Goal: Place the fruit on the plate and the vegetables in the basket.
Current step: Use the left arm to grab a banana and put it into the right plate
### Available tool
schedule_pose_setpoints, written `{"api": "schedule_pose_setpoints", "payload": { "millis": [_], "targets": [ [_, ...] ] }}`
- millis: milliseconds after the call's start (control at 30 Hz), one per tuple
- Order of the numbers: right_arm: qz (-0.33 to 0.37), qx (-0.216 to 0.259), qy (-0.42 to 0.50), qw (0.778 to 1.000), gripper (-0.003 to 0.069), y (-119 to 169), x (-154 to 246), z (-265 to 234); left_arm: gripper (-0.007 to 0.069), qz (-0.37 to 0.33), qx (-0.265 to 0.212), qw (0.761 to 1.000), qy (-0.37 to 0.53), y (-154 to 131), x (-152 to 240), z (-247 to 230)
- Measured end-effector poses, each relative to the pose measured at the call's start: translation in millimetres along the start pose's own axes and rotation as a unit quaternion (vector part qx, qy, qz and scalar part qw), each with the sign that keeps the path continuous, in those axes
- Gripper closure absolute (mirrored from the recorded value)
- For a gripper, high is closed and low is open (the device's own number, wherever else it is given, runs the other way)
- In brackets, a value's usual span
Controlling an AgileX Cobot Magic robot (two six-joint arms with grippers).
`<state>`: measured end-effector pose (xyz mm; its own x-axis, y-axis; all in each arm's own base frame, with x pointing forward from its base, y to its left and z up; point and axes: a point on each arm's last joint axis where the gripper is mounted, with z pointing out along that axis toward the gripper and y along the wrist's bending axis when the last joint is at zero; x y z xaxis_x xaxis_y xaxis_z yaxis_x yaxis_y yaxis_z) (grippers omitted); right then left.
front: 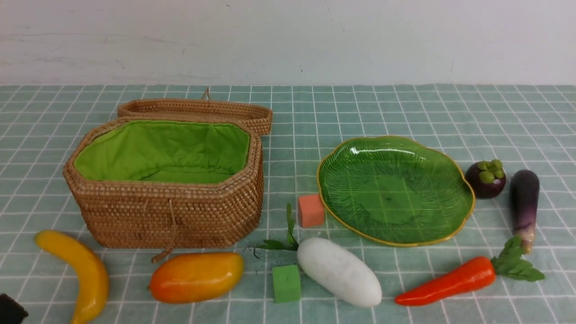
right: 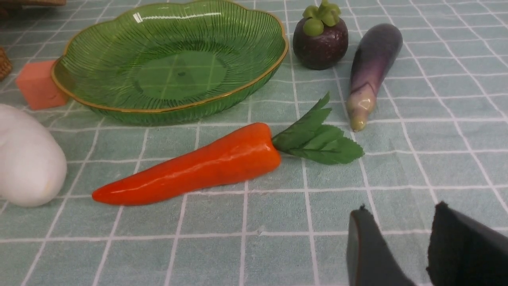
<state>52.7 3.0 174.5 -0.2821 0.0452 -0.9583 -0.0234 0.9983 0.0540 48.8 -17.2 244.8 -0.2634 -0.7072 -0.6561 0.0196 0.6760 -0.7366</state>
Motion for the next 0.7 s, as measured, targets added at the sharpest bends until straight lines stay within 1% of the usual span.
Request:
{"api": "schedule_pose_setpoints", "payload": {
  "millis": [67, 100, 133, 200, 233, 267, 300, 333, 367, 433, 467, 500, 533, 567, 600, 633, 667, 700],
  "targets": [
    [0.018, -0.004, -0.005, 1.000, 0.0419, 0.8, -0.6, 0.1, 0.0638, 0.017, -0.021, 0.999, 0.044, -8.0, -3.7, 0.8],
    [0.052, -0.012, -0.010, 0.999, 0.0419, 2.1, -1.1, 0.3, 0.0638, 0.031, -0.035, 0.996, 0.075, -14.1, -6.6, 0.7],
    [0.099, -0.023, -0.016, 0.995, 0.0419, 3.7, -2.0, 0.5, 0.0638, 0.043, -0.048, 0.993, 0.104, -18.7, -9.0, 1.6],
    [0.165, -0.037, -0.027, 0.985, 0.0419, 5.8, -4.6, 0.3, 0.0638, 0.058, -0.068, 0.985, 0.147, -25.1, -12.8, 3.7],
    [0.253, -0.055, -0.045, 0.965, 0.0419, 7.5, -9.0, -0.3, 0.0638, 0.077, -0.086, 0.975, 0.189, -29.9, -16.4, 7.7],
    [0.289, -0.062, -0.052, 0.954, 0.0419, 8.0, -10.9, -0.5, 0.0638, 0.086, -0.092, 0.971, 0.203, -32.1, -18.2, 8.6],
    [0.335, -0.071, -0.062, 0.937, 0.0419, 8.3, -13.6, -1.0, 0.0638, 0.097, -0.103, 0.963, 0.227, -34.2, -20.8, 13.0],
    [0.360, -0.076, -0.070, 0.927, 0.0419, 8.1, -15.5, -1.3, 0.0638, 0.107, -0.111, 0.958, 0.242, -35.6, -23.0, 16.2],
    [0.369, -0.078, -0.071, 0.923, 0.0419, 8.2, -15.9, -1.4, 0.0638, 0.109, -0.113, 0.957, 0.245, -35.8, -23.4, 16.8],
    [0.422, -0.092, -0.072, 0.899, 0.0421, 9.5, -18.1, -2.1, 0.0638, 0.135, -0.134, 0.942, 0.277, -37.9, -29.4, 25.1],
    [0.426, -0.096, -0.070, 0.897, 0.0423, 10.1, -18.9, -2.6, 0.0638, 0.136, -0.137, 0.940, 0.281, -37.7, -29.7, 26.7],
    [0.423, -0.118, -0.049, 0.897, 0.0433, 15.3, -23.8, -6.3, 0.0638, 0.147, -0.147, 0.933, 0.294, -38.5, -32.5, 32.0],
    [0.403, -0.137, -0.031, 0.904, 0.0445, 20.0, -28.5, -10.4, 0.0638, 0.155, -0.149, 0.928, 0.302, -39.4, -33.7, 35.7],
    [0.379, -0.156, -0.022, 0.912, 0.0459, 24.0, -36.5, -15.7, 0.0638, 0.163, -0.153, 0.924, 0.309, -40.8, -35.2, 40.8],
    [0.337, -0.184, -0.007, 0.923, 0.0475, 30.1, -51.7, -24.6, 0.0638, 0.170, -0.156, 0.918, 0.324, -42.3, -36.6, 46.5],
    [0.329, -0.191, -0.008, 0.925, 0.0478, 31.4, -58.5, -27.5, 0.0638, 0.174, -0.157, 0.917, 0.324, -43.1, -37.7, 47.7],
    [0.267, -0.226, 0.017, 0.937, 0.0504, 39.1, -79.3, -38.5, 0.0638, 0.186, -0.169, 0.906, 0.340, -44.6, -40.0, 59.1],
    [0.243, -0.241, 0.025, 0.939, 0.0516, 42.3, -93.4, -43.9, 0.0638, 0.189, -0.176, 0.901, 0.350, -44.5, -40.4, 67.1]
  ]
}}
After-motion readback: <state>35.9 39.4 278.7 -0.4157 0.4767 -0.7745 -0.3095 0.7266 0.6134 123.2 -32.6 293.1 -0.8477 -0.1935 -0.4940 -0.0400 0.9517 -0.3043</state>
